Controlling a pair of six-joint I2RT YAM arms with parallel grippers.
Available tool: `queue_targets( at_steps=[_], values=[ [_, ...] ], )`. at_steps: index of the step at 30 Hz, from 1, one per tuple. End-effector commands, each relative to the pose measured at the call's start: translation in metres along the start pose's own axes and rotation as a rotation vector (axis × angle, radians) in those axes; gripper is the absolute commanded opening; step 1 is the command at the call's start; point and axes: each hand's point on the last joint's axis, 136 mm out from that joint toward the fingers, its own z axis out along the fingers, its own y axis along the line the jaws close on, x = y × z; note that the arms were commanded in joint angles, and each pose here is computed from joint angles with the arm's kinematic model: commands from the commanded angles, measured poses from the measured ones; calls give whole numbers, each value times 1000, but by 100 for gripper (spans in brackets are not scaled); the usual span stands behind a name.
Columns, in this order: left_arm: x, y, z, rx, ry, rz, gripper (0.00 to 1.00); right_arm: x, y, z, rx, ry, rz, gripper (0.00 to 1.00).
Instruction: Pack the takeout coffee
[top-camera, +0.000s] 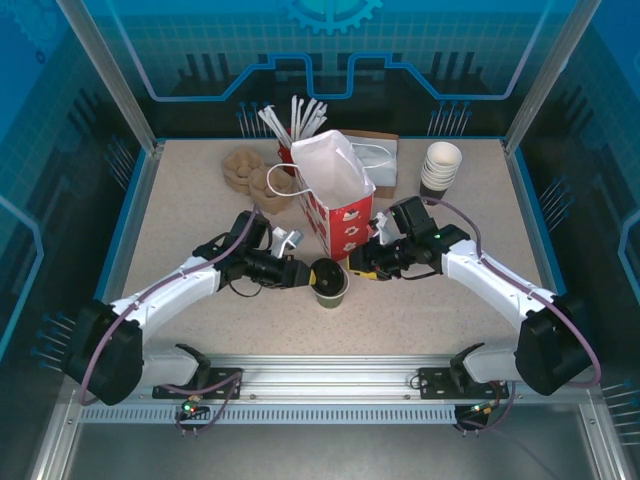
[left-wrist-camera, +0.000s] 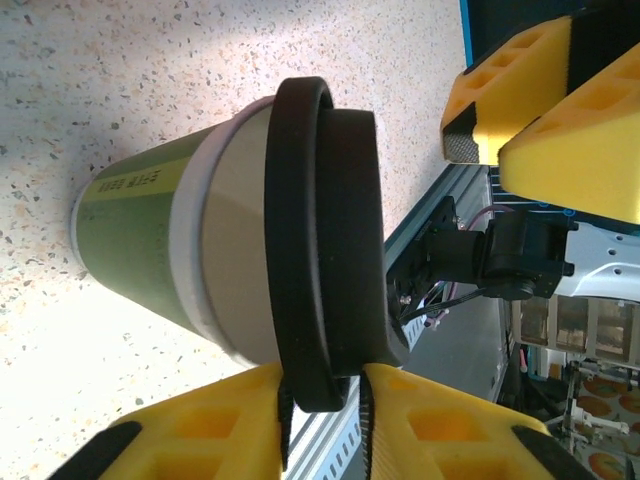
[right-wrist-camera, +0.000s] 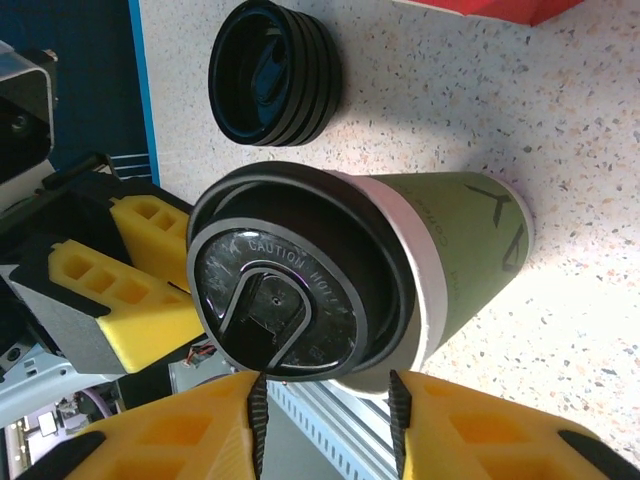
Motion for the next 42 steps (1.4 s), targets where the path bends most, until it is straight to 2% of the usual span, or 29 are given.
queue_targets(
  at_steps=[1, 18, 30, 38, 42],
  values=[
    [5, 4, 1, 14, 21, -19, 29, 2, -3, 6, 17, 6, 2, 41],
    [11, 10, 5, 28, 31, -27, 33, 4, -10, 13, 42, 6, 3, 52],
    [9, 5, 10, 56, 49, -16, 38, 7, -12, 18, 44, 16, 3, 56],
    [15, -2, 11, 59, 72, 21, 44, 7, -11, 19, 40, 21, -3, 57],
    [16, -10, 4, 60, 63, 62, 51, 8, -13, 18, 50, 17, 2, 58]
  ],
)
